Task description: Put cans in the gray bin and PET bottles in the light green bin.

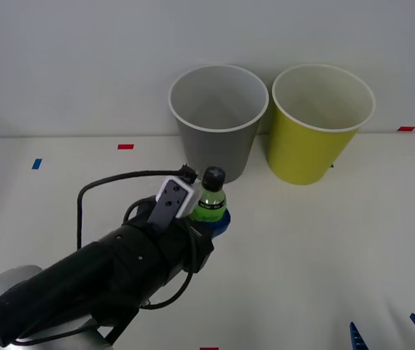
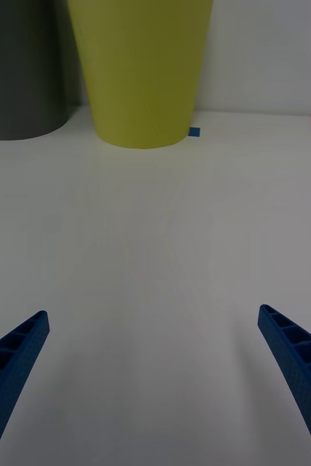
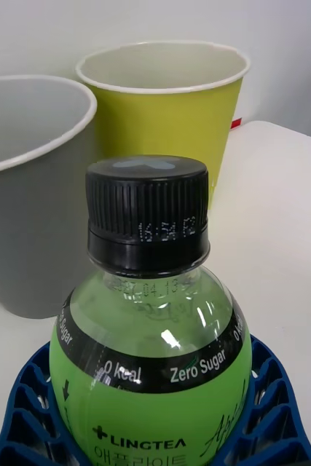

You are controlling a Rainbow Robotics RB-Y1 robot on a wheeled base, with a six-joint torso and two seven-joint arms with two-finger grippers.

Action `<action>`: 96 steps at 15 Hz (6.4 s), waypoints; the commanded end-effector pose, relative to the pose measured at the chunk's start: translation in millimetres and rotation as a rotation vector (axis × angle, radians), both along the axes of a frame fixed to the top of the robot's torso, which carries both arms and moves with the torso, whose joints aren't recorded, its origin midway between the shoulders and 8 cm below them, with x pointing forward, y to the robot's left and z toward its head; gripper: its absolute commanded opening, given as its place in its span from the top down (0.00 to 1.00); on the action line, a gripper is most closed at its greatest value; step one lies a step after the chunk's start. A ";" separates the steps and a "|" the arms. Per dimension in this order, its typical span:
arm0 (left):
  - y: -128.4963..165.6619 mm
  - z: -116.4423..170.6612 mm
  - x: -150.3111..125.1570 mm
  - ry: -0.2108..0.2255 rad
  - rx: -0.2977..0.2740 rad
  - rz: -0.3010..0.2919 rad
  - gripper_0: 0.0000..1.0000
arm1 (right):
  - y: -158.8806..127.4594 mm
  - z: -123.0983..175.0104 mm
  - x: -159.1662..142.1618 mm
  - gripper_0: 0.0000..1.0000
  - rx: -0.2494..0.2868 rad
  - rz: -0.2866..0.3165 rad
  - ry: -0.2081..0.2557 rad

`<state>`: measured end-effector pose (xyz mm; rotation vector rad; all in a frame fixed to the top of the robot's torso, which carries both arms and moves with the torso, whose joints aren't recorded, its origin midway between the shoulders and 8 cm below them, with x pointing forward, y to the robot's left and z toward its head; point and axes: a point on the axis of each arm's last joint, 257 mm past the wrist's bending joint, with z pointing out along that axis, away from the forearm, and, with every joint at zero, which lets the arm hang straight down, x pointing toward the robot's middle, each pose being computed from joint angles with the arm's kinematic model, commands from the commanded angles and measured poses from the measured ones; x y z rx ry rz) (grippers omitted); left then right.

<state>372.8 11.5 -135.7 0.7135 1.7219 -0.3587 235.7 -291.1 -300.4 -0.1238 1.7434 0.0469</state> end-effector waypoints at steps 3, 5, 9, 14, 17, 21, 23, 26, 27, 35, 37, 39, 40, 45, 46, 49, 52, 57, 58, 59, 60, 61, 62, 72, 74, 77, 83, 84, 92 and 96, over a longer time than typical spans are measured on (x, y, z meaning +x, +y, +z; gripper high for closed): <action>17.4 62.9 20.7 0.072 0.000 0.013 1.00 | 0.0 0.0 0.0 0.00 0.000 0.000 0.000; 21.6 83.7 24.9 0.111 0.003 0.007 1.00 | 0.0 0.0 0.0 0.00 0.000 0.000 0.000; 20.3 150.7 45.2 0.037 -0.002 0.061 1.00 | 0.0 0.0 0.0 0.00 0.000 0.000 0.000; -7.9 212.7 82.6 -0.046 0.000 0.080 1.00 | 0.0 0.0 0.0 0.00 0.000 0.000 0.000; -45.7 243.8 93.4 -0.043 -0.028 0.051 1.00 | 0.0 0.0 0.0 0.00 0.000 0.000 0.000; -80.5 263.5 114.0 -0.040 -0.034 0.027 1.00 | 0.0 0.0 0.0 0.00 0.000 0.000 0.000; -90.0 266.1 115.9 -0.040 -0.037 0.008 1.00 | 0.0 0.0 0.0 0.00 0.000 0.000 0.000; -108.8 275.2 124.3 -0.088 -0.058 -0.002 1.00 | 0.0 0.0 0.0 0.00 0.000 0.000 0.000; -119.6 275.3 132.1 -0.099 -0.064 -0.006 1.00 | 0.0 0.0 0.0 0.00 0.000 0.000 0.000; -163.9 260.9 199.4 -0.151 -0.252 -0.056 1.00 | 0.0 0.0 0.0 0.00 0.000 0.000 0.000; -163.6 257.6 213.9 -0.184 -0.272 -0.045 1.00 | 0.0 0.0 0.0 0.00 0.000 0.000 0.000; -173.3 247.8 220.7 -0.212 -0.281 -0.058 1.00 | 0.0 0.0 0.0 0.00 0.000 0.000 0.000; -178.3 244.1 218.9 -0.212 -0.276 -0.066 1.00 | 0.0 0.0 0.0 0.00 0.000 0.000 0.000; -202.9 224.4 206.4 -0.213 -0.233 -0.112 1.00 | 0.0 0.0 0.0 0.00 0.000 0.000 0.000; -203.6 225.2 205.8 -0.218 -0.234 -0.114 1.00 | 0.0 0.0 0.0 0.00 0.000 0.000 0.000; -216.4 220.9 202.3 -0.253 -0.247 -0.143 1.00 | 0.0 0.0 0.0 0.00 0.000 0.000 0.000; -232.6 223.8 205.1 -0.329 -0.255 -0.171 1.00 | 0.0 0.0 0.0 0.00 0.000 0.000 0.000; -249.9 214.3 190.7 -0.321 -0.244 -0.213 1.00 | 0.0 0.0 0.0 0.00 0.000 0.000 0.000; -250.8 214.1 189.6 -0.318 -0.251 -0.216 1.00 | 0.0 0.0 0.0 0.00 0.000 0.000 0.000; -251.5 213.9 188.9 -0.315 -0.255 -0.219 1.00 | 0.0 0.0 0.0 0.00 0.000 0.000 0.000; -249.7 214.1 191.8 -0.321 -0.264 -0.214 1.00 | 0.0 0.0 0.0 0.00 0.000 0.000 0.000; -246.0 213.7 197.8 -0.341 -0.283 -0.207 1.00 | 0.0 0.0 0.0 0.00 0.000 0.000 0.000; -242.9 213.7 202.1 -0.356 -0.297 -0.201 1.00 | 0.0 0.0 0.0 0.00 0.000 0.000 0.000; -242.5 214.1 202.4 -0.347 -0.308 -0.200 0.00 | 0.0 0.0 0.0 0.00 0.000 0.000 0.000; -248.2 225.3 191.5 -0.347 -0.323 -0.221 0.00 | 0.0 0.0 0.0 0.00 0.000 0.000 0.000; -264.3 235.8 146.2 -0.277 -0.285 -0.285 0.00 | 0.0 0.0 0.0 0.00 0.000 0.000 0.000; -177.3 228.8 95.5 -0.242 -0.327 -0.235 0.00 | 0.0 0.0 0.0 0.00 0.000 0.000 0.000; -154.7 219.9 98.1 -0.240 -0.331 -0.205 0.00 | 0.0 0.0 0.0 0.00 0.000 0.000 0.000; 11.3 160.8 117.1 -0.266 -0.262 0.055 0.00 | 0.0 0.0 0.0 0.00 0.000 0.000 0.000; 77.3 122.2 85.4 -0.233 -0.226 0.170 0.00 | 0.0 0.0 0.0 0.00 0.000 0.000 0.000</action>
